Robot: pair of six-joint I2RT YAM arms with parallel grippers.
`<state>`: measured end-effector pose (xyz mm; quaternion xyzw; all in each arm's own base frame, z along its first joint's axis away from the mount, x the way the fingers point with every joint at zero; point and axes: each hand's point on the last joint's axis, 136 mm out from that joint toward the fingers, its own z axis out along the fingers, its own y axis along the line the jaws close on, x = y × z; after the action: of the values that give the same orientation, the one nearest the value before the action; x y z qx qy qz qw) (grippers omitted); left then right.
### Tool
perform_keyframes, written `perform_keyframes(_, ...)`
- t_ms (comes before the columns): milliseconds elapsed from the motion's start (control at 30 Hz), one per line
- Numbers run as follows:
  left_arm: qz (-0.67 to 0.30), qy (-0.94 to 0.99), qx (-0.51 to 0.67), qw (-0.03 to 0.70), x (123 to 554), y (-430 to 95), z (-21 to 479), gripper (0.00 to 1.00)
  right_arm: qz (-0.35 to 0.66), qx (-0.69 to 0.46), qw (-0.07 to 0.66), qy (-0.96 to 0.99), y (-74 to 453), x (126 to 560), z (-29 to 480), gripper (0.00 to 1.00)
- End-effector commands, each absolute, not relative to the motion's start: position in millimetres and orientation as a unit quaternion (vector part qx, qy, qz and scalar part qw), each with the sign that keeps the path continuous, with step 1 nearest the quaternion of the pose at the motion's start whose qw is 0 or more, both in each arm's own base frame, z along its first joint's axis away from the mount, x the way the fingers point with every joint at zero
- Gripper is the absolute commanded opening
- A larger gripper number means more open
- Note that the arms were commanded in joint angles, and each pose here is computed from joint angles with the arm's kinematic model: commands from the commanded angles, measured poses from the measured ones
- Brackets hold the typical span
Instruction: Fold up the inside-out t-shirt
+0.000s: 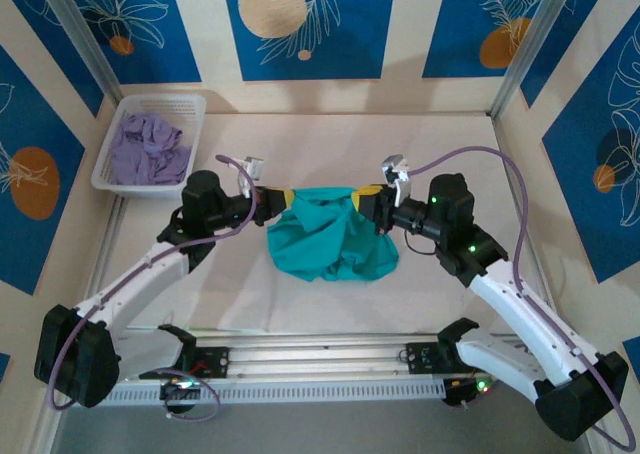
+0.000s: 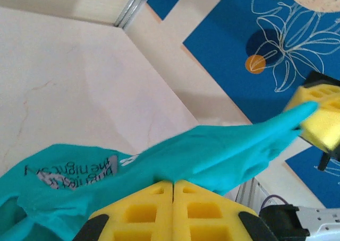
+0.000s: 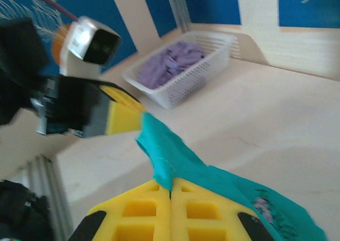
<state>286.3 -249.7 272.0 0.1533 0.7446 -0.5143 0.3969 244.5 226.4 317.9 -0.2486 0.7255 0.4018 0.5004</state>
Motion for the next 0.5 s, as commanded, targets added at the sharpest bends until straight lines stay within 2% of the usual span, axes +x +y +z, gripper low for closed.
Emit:
perform_keyframes(0, -0.523, 0.738, 0.137, 0.405, 291.5, -245.5, 275.1, 0.00, 0.468, -0.252, 0.472, 0.703, 235.3, 231.6, 320.1, 0.00)
perform_keyframes(67, -0.520, 0.743, 0.139, 0.398, 290.3, -245.8, 269.0, 0.01, 0.474, -0.250, 0.471, 0.701, 236.4, 232.1, 318.1, 0.00)
perform_keyframes(233, -0.494, 0.761, 0.149, 0.394, 285.0, -245.0, 257.9, 0.13, 0.484, -0.248, 0.461, 0.701, 241.8, 234.0, 313.3, 0.00)
perform_keyframes(467, -0.359, 0.777, 0.210, 0.472, 263.3, -244.2, 266.1, 0.49, 0.482, -0.245, 0.452, 0.709, 247.5, 238.4, 306.6, 0.00)
